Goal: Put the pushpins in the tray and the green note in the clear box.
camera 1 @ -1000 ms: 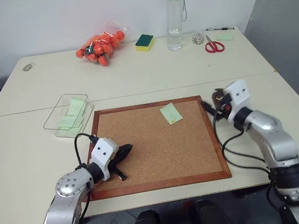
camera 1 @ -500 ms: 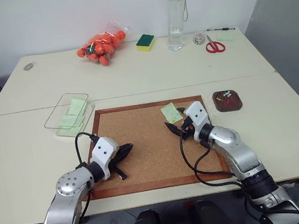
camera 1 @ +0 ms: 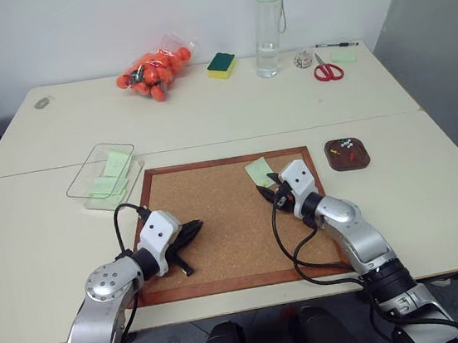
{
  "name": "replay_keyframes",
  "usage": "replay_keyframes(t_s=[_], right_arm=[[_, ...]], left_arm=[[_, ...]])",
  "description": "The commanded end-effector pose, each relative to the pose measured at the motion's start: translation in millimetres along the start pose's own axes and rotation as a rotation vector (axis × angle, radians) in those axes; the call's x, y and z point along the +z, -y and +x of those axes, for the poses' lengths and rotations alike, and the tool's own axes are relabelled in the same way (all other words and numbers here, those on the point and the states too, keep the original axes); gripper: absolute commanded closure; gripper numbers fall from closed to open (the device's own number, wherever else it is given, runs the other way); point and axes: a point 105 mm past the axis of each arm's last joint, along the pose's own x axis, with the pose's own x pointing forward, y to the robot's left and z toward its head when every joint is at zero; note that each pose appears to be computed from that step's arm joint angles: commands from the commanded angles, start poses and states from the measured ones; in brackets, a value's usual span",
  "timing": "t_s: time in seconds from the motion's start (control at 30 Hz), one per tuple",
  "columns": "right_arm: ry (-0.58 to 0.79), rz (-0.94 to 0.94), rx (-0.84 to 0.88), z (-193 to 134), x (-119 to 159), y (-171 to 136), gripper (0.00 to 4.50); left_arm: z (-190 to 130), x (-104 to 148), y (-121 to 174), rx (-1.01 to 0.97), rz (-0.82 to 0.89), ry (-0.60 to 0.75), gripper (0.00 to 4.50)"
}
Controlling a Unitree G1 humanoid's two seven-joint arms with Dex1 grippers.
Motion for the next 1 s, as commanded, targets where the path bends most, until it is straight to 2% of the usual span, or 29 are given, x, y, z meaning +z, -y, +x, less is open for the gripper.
replay_keyframes(t_s=[0.03,0.23,0.43,0.7,1.0], right_arm=[[0.029,-0.011,0.002,-0.7,7.7,2.2,3.29],[0.017,-0.013,0.018,-0.2,6.2,1.1,4.47],[0.048,-0.008,0.027,0.5,14.6,1.0,4.47],[0.18,0.001,0.037,-4.5,47.0,-0.4,4.47],[0.256,0.017,0.028,-6.5,69.2,0.0,4.47]], left_arm=[[0.5,-23.9,14.2,-0.037,-0.05,-0.083,4.5],[0.9,-23.6,13.6,-0.036,-0.05,-0.081,4.5],[0.9,-23.5,13.6,-0.035,-0.049,-0.081,4.5],[0.8,-23.7,13.7,-0.038,-0.047,-0.082,4.5],[0.7,-24.1,14.0,-0.042,-0.044,-0.086,4.5]])
